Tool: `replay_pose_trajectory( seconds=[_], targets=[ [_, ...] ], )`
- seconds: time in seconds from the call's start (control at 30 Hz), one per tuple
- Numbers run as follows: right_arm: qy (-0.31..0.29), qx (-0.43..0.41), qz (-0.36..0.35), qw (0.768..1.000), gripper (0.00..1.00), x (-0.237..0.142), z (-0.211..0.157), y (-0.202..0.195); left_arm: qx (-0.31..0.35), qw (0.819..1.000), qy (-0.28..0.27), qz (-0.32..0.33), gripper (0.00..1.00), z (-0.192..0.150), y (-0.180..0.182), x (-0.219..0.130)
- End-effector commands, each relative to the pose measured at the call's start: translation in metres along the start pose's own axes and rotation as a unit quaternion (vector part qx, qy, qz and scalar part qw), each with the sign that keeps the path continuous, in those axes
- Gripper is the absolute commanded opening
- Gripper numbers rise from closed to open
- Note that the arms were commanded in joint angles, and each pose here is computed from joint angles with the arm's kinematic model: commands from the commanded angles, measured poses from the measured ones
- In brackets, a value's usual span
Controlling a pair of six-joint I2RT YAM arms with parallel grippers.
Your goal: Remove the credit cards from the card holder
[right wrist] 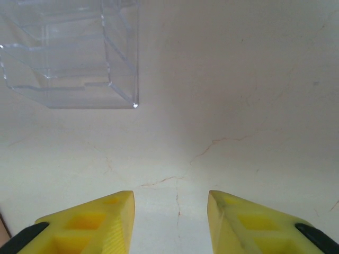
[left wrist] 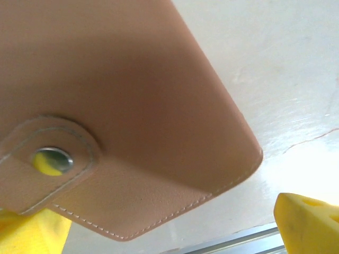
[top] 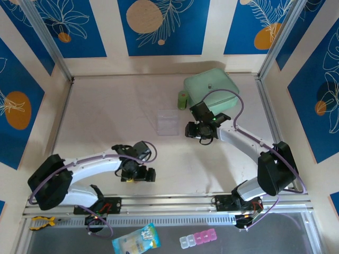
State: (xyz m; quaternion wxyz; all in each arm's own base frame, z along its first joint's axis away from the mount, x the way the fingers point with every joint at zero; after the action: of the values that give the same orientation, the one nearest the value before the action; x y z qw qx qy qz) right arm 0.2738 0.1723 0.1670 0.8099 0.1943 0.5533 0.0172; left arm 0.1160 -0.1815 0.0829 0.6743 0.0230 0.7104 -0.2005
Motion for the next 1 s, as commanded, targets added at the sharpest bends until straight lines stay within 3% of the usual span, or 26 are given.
replay_pose_trajectory(
  seconds=[0.0, 0.23, 0.53, 0.77, 0.97],
  targets=[
    [-0.002, 0.004, 0.011, 1.000, 0.41, -0.007, -0.001, -0.002, 0.021, 0.997, -0.041, -0.054, 0.97, 0.029, -0.033, -0.007],
    [-0.009, 0.008, 0.012, 1.000, 0.42, -0.014, 0.002, -0.008, 0.050, 0.994, -0.055, -0.074, 0.97, 0.066, -0.063, -0.008],
    [-0.020, 0.018, 0.008, 1.000, 0.42, -0.025, 0.006, -0.020, 0.097, 0.992, -0.077, 0.013, 0.98, 0.106, -0.068, -0.008],
    [-0.018, 0.025, 0.005, 1.000, 0.42, -0.027, 0.006, -0.026, 0.118, 0.984, -0.102, 0.090, 0.99, 0.127, -0.054, -0.023],
    [-0.017, 0.026, 0.008, 1.000, 0.42, -0.028, 0.006, -0.025, 0.129, 0.979, -0.111, 0.115, 1.00, 0.135, -0.026, -0.029]
  ],
)
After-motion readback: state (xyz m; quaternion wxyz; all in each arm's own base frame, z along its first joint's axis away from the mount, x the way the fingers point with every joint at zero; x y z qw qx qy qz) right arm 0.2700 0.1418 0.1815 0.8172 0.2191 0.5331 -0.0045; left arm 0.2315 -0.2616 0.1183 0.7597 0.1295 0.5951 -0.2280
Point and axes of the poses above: each hand's point on the last joint's axis, 136 mm out from that joint toward the fingers, its own x axis out along the fingers, its own y axis along the line the jaws close on, z = x × y, the point moved 6 cm from there along -x, back along the fingers, and after that the axes turned 12 degrees about x, right-handed, at the moved point
